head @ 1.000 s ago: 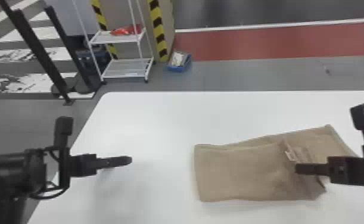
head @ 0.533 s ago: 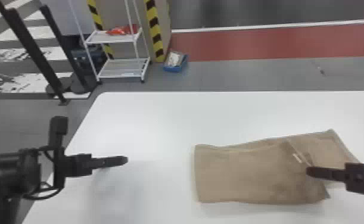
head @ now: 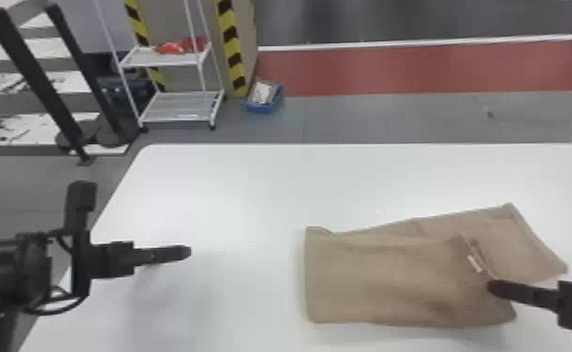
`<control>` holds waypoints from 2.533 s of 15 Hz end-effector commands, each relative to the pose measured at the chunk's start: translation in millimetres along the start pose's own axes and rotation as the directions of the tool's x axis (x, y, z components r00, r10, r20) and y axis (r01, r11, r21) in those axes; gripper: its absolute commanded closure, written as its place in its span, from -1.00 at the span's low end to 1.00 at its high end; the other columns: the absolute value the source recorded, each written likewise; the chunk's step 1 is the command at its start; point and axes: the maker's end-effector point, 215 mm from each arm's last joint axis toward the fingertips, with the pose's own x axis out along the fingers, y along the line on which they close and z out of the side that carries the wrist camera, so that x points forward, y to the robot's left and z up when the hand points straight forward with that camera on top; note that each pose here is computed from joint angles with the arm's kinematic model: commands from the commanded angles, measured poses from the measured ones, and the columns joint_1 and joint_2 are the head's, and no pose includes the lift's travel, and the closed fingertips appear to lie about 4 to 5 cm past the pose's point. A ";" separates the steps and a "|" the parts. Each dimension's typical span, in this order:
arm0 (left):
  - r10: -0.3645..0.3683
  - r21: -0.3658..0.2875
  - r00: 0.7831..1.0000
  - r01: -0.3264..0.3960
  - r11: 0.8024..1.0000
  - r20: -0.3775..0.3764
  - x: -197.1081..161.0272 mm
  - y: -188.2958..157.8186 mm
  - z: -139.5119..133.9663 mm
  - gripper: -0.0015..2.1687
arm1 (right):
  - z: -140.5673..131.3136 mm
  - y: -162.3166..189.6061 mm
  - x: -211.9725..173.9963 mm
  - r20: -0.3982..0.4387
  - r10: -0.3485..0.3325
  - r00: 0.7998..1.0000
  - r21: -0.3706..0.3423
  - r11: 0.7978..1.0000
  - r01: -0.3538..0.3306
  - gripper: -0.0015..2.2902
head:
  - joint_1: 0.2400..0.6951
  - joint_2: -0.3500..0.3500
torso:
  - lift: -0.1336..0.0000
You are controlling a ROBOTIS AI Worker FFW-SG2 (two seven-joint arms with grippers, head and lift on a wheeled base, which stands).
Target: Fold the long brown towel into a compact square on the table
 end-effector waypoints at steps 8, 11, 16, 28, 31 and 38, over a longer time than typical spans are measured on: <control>-0.005 0.010 1.000 0.005 1.000 -0.011 5.6 -4.4 -1.0 -0.93 | 20.2 -32.3 -0.9 0.011 -0.063 0.998 0.045 0.997 0.063 -0.85 | 1.00 0.21 | -0.86; -0.007 0.010 1.000 0.007 1.000 -0.011 5.6 -4.7 -1.0 -0.93 | 22.3 -42.2 1.6 -0.002 -0.083 0.997 0.050 0.995 0.083 -0.85 | 1.00 0.17 | -0.86; -0.003 0.006 1.000 0.003 1.000 -0.012 5.0 -2.9 -3.3 -0.93 | 21.9 -39.8 18.7 -0.038 -0.087 0.995 0.046 0.995 0.089 -0.66 | 1.00 0.14 | -0.86; 0.006 -0.004 1.000 -0.006 1.000 -0.007 0.3 3.3 -4.9 -0.93 | 34.2 -27.7 31.5 -0.053 -0.072 0.996 0.017 0.997 0.073 -0.65 | 1.00 0.24 | -0.86; 0.004 -0.003 1.000 -0.004 1.000 -0.003 0.3 3.7 -4.1 -0.93 | 32.5 -26.6 34.9 -0.066 -0.082 0.994 0.005 0.997 0.083 -0.64 | 1.00 0.25 | -0.86; 0.003 0.001 1.000 -0.003 1.000 0.002 0.5 4.9 -3.5 -0.93 | 26.3 -24.6 43.2 -0.096 -0.085 0.992 -0.005 0.996 0.085 -0.39 | 1.00 0.28 | -0.86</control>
